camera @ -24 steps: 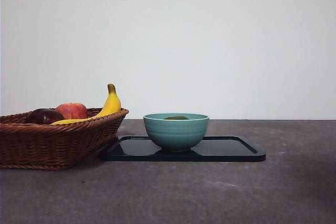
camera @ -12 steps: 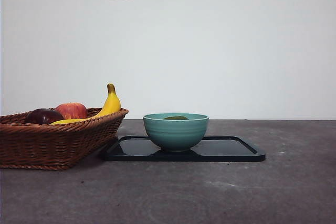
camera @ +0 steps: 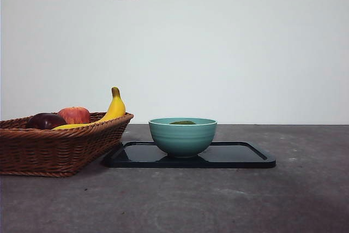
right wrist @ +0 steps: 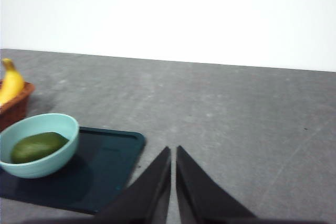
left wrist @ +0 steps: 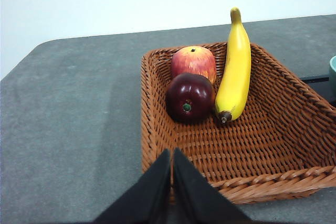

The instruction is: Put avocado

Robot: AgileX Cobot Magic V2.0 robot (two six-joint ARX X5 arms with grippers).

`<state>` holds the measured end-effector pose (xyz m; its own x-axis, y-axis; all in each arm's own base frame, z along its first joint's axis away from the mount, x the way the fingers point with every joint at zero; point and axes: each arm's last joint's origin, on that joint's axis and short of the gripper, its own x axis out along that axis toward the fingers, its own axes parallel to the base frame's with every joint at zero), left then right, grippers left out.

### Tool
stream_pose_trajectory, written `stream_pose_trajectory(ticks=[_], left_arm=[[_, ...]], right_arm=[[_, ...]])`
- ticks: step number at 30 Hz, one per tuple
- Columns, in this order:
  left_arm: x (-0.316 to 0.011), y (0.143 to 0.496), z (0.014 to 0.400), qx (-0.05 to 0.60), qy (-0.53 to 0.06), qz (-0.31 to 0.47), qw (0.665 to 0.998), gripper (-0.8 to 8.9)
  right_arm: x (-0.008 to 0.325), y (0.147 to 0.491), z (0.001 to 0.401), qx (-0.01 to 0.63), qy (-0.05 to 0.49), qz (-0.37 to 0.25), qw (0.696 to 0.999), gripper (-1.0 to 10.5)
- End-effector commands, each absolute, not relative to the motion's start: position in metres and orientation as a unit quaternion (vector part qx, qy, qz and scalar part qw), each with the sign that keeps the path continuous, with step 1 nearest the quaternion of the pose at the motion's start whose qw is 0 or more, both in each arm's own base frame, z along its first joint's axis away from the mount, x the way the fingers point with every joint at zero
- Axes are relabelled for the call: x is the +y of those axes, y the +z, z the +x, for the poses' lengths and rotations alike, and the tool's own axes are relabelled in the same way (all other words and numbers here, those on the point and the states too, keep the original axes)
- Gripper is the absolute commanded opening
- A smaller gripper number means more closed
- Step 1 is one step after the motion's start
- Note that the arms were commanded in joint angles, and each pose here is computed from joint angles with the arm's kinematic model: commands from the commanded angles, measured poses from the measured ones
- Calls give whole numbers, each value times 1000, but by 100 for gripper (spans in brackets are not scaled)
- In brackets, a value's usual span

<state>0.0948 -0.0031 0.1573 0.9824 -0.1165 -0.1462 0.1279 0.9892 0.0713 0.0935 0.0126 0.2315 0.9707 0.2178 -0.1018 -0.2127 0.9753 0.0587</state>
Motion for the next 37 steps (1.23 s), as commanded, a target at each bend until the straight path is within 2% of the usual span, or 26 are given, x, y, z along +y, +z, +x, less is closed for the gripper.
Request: stream_pose_trajectory(ticks=[1,11,17,24,27,37], left_arm=[[-3,150,96,84,-60,37,994,8],[-3,150,96,84,-60,37,994,8],[-3,150,96,84,-60,37,994,8],[-3,150,96,84,-60,37,994,8],[-3,150,96,84,-60,37,994,8],[-3,150,96,84,-60,37,994,8]], right_arm=[[11,219,93,33,99,17,994,8],[5,179,94,28,52,19,998,8],[5,168,95,34,51,23,998,8],[5,153,96,71,48,45,995,8],[5,150,96,89,47,46,994,8],[5,152,96,76,48,51,995,8]])
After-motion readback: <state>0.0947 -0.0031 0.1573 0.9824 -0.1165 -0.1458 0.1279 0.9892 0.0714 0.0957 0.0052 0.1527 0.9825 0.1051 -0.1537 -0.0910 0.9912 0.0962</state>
